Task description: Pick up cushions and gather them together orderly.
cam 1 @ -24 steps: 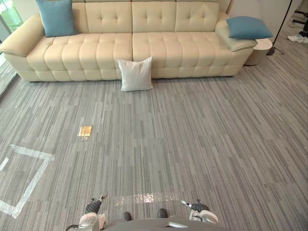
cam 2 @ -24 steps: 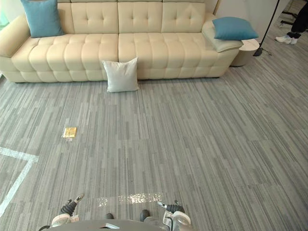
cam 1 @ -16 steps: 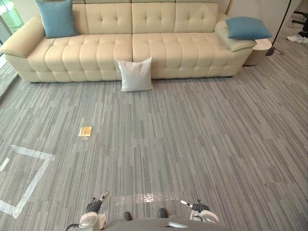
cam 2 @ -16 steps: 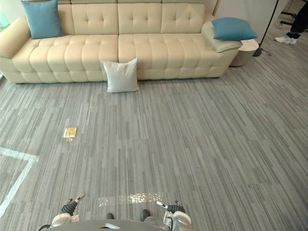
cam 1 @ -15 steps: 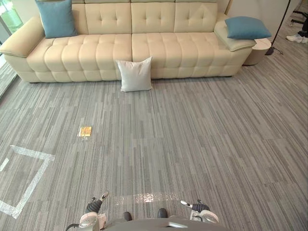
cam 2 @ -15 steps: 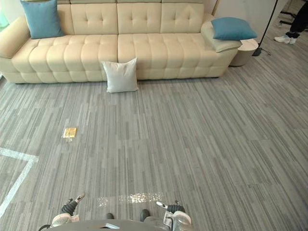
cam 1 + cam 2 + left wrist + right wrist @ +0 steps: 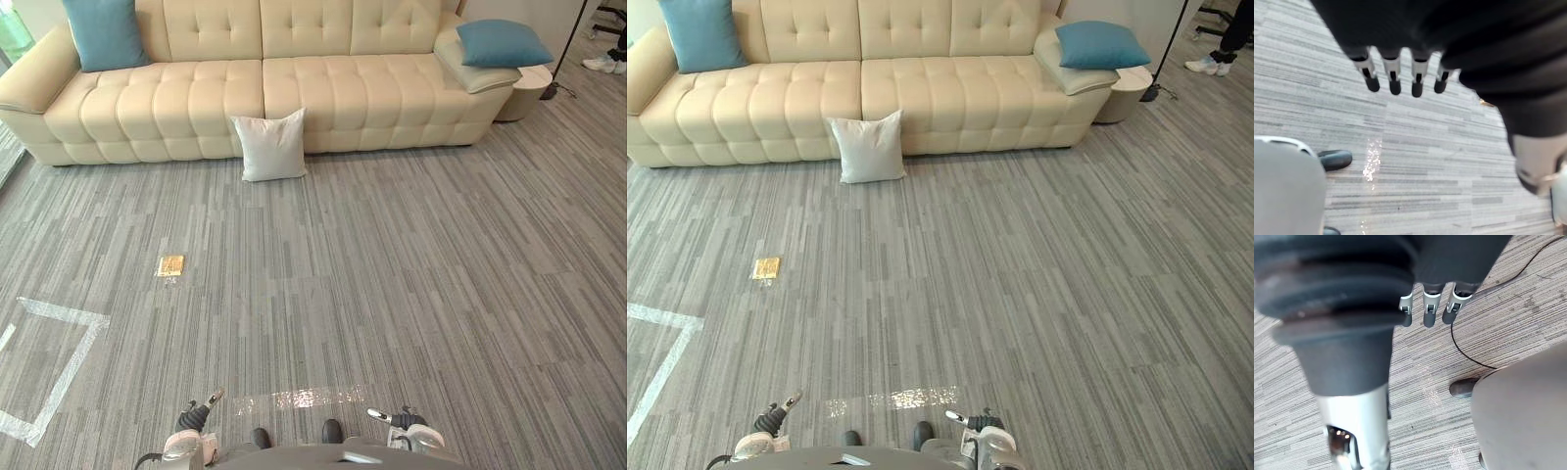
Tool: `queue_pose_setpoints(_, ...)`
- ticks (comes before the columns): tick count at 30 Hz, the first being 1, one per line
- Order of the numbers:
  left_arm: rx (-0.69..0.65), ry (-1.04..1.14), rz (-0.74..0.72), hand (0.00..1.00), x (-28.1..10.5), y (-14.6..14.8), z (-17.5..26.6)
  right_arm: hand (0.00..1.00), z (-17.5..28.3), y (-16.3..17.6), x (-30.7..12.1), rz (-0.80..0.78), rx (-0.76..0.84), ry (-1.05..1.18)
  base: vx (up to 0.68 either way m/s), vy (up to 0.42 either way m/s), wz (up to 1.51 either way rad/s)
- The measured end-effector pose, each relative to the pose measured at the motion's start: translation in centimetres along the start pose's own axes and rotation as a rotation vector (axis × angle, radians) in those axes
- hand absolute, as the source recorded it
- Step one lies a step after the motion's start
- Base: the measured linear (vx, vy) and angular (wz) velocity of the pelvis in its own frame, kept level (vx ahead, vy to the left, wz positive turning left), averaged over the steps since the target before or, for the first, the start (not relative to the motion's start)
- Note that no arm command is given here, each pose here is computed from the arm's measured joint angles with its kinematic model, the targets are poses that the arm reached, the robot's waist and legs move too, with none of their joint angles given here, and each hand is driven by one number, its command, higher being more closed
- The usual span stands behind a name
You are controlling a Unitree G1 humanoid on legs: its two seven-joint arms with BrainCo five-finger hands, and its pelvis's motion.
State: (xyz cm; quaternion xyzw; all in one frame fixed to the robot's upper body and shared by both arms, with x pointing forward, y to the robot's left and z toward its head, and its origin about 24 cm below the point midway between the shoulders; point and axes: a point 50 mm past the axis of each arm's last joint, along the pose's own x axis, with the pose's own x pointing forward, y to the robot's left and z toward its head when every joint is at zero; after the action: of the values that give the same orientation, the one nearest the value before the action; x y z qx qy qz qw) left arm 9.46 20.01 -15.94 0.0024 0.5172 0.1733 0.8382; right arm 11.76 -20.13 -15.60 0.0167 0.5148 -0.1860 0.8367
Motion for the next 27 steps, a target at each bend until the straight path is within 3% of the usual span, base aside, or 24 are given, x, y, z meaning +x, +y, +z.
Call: queue_pose_setpoints(27, 0.063, -0.029, -0.007, 0.0, 0.18, -0.5, 0.95, 0.0, 0.2, 0.2, -0.05, -0.003, 0.024, -0.018, -0.02, -0.013, 0.04)
